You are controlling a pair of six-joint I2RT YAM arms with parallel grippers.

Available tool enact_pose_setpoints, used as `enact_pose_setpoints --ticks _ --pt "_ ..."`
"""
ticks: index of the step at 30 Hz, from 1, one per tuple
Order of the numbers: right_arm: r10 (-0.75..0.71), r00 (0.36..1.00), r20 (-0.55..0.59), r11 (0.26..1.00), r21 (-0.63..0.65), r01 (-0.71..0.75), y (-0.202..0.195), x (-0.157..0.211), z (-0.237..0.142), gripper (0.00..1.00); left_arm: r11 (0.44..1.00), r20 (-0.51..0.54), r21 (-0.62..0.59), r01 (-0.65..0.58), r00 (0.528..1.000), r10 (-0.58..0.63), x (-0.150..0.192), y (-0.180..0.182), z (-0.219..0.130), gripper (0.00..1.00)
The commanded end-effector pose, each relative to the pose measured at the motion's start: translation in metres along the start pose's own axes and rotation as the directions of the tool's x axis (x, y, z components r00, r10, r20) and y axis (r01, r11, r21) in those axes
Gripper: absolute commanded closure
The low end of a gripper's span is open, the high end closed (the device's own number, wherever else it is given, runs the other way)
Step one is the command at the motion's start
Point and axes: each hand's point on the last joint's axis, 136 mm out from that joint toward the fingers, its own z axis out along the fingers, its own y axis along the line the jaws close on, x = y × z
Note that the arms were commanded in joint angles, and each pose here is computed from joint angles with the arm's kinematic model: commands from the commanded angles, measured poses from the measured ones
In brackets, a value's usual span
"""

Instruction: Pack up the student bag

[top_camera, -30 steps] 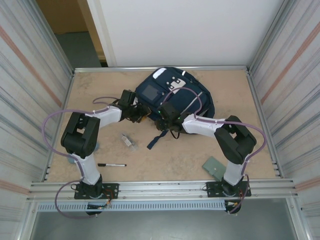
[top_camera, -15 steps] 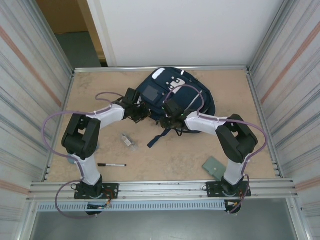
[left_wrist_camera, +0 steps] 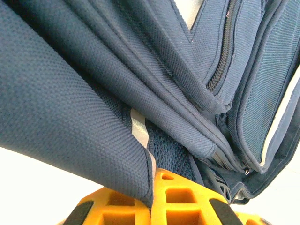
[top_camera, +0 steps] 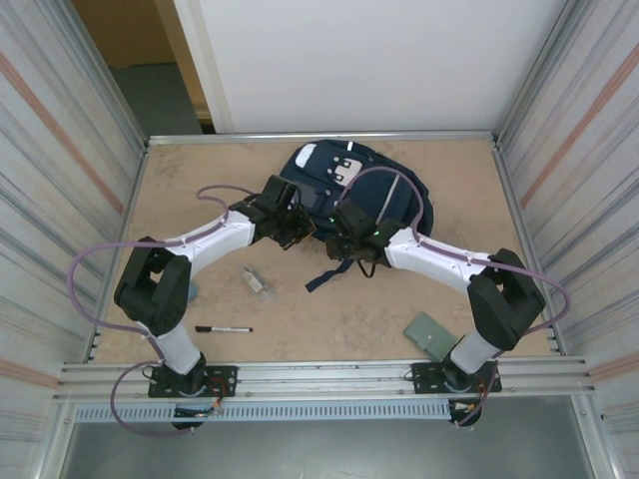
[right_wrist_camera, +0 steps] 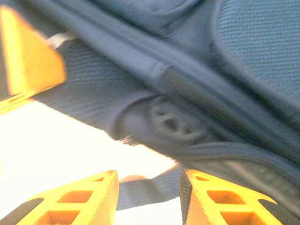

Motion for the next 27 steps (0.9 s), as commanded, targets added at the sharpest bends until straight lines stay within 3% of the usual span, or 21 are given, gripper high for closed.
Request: enact_pose_setpoints --ticks 1,4,11,18,27 --pt "0.030 1.000 -0.007 0.997 0.076 -0.029 0.008 0.021 -0.007 0.58 0.997 0.012 0.081 0.003 1.000 -0.004 0.002 -0.027 -0.023 1.00" --pt "0.051 0.998 0.027 0.994 0.093 -0.053 0.015 0.019 -0.002 0.51 0.994 -0.003 0.107 0.021 1.000 -0.021 0.006 -0.030 -0.022 1.00" --pt "0.041 0.992 0.121 0.991 0.124 -0.056 0.015 0.007 0.012 0.51 0.988 -0.024 0.153 0.007 1.000 -0.003 0.017 -0.042 -0.033 1.00" --pt "0.028 0.972 0.234 0.970 0.229 -0.083 0.000 -0.008 0.005 0.52 0.984 -0.031 0.175 0.009 1.000 -0.003 0.024 -0.045 -0.042 1.00" --pt "0.034 0.968 0.249 0.952 0.288 -0.108 -0.019 -0.010 -0.004 0.60 0.987 -0.038 0.162 -0.005 0.999 0.011 0.029 -0.041 -0.044 1.00"
